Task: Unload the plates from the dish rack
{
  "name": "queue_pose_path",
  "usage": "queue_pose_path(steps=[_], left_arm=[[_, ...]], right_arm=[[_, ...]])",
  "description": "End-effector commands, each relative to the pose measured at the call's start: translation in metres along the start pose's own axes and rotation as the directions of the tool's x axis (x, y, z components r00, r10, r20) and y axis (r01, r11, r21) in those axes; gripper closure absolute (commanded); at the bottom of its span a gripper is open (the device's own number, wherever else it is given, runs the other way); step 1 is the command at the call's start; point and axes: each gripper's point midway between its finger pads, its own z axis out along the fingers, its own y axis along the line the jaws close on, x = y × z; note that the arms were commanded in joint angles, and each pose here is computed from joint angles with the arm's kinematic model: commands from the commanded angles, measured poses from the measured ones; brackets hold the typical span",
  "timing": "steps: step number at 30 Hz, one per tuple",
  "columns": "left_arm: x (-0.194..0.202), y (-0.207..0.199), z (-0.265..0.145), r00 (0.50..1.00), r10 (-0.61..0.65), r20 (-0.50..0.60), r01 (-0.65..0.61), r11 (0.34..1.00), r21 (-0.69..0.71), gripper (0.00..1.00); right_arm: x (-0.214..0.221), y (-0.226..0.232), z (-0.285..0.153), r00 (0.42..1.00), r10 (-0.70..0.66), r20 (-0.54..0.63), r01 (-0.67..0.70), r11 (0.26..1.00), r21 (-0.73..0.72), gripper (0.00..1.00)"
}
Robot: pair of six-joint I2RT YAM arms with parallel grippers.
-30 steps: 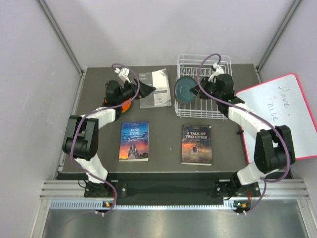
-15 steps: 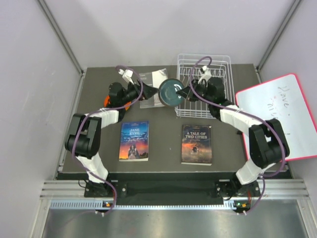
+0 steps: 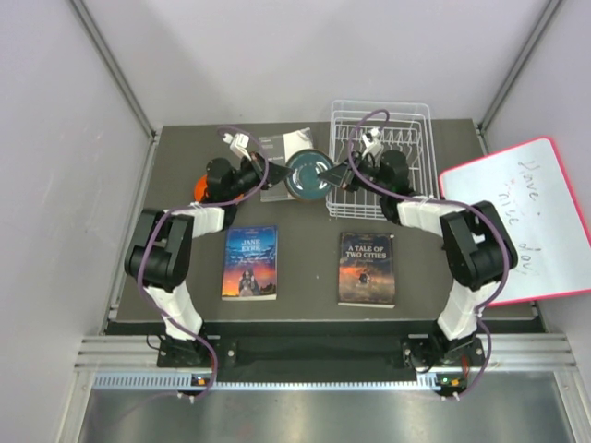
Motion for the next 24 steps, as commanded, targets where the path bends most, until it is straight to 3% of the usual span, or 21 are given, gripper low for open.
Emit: queue_pose_path(steps=[1, 4, 7, 10, 11, 15, 17, 20, 24], left_arm=[[0.0039, -0.0177, 0.0036, 0.998, 0.067, -0.013, -0.065, 0.994, 0.086, 1.00], [0.0060, -0.0200, 0.0041, 0.998, 0.061, -0.020, -0.059, 0.992, 0.111, 1.00], [0.0079, -0.0188, 0.0039, 0.998, 0.052, -0.023, -0.049, 0.993, 0.110, 0.81], [0.0074, -0.0176, 0.0041, 0.998, 0.056, -0.021, -0.054, 0.993, 0.104, 0.74], [0.0074, -0.0167, 0.0042, 0.998, 0.057, -0.020, -0.055, 0.993, 0.100, 0.65], [0.0088, -0.0155, 0.0041, 0.999, 0.050, -0.023, -0.047, 0.994, 0.097, 0.63], [0.0077, -0.0159, 0.0041, 0.999, 0.051, -0.017, -0.049, 0.994, 0.097, 0.73], [0.0070, -0.0156, 0.0028, 0.998, 0.054, -0.009, -0.053, 0.995, 0.089, 0.99], [0.0072, -0.0163, 0.0028, 0.998, 0.067, -0.014, -0.065, 0.994, 0.092, 1.00]], right_arm=[[-0.0232, 0.0555, 0.0109, 0.996, -0.078, 0.038, 0.084, 0.977, -0.196, 1.00], [-0.0238, 0.0559, 0.0149, 0.996, -0.083, 0.027, 0.087, 0.974, -0.208, 1.00], [-0.0246, 0.0570, 0.0167, 0.996, -0.087, 0.022, 0.090, 0.972, -0.216, 1.00], [-0.0255, 0.0573, 0.0179, 0.996, -0.092, 0.020, 0.094, 0.972, -0.216, 1.00], [-0.0242, 0.0554, 0.0188, 0.996, -0.092, 0.015, 0.093, 0.972, -0.215, 1.00], [-0.0244, 0.0556, 0.0195, 0.996, -0.091, 0.011, 0.091, 0.971, -0.223, 1.00], [-0.0248, 0.0573, 0.0198, 0.996, -0.092, 0.013, 0.093, 0.969, -0.228, 1.00], [-0.0249, 0.0564, 0.0194, 0.996, -0.090, 0.013, 0.091, 0.970, -0.226, 1.00], [-0.0230, 0.0566, 0.0197, 0.996, -0.092, 0.003, 0.090, 0.968, -0.235, 1.00]])
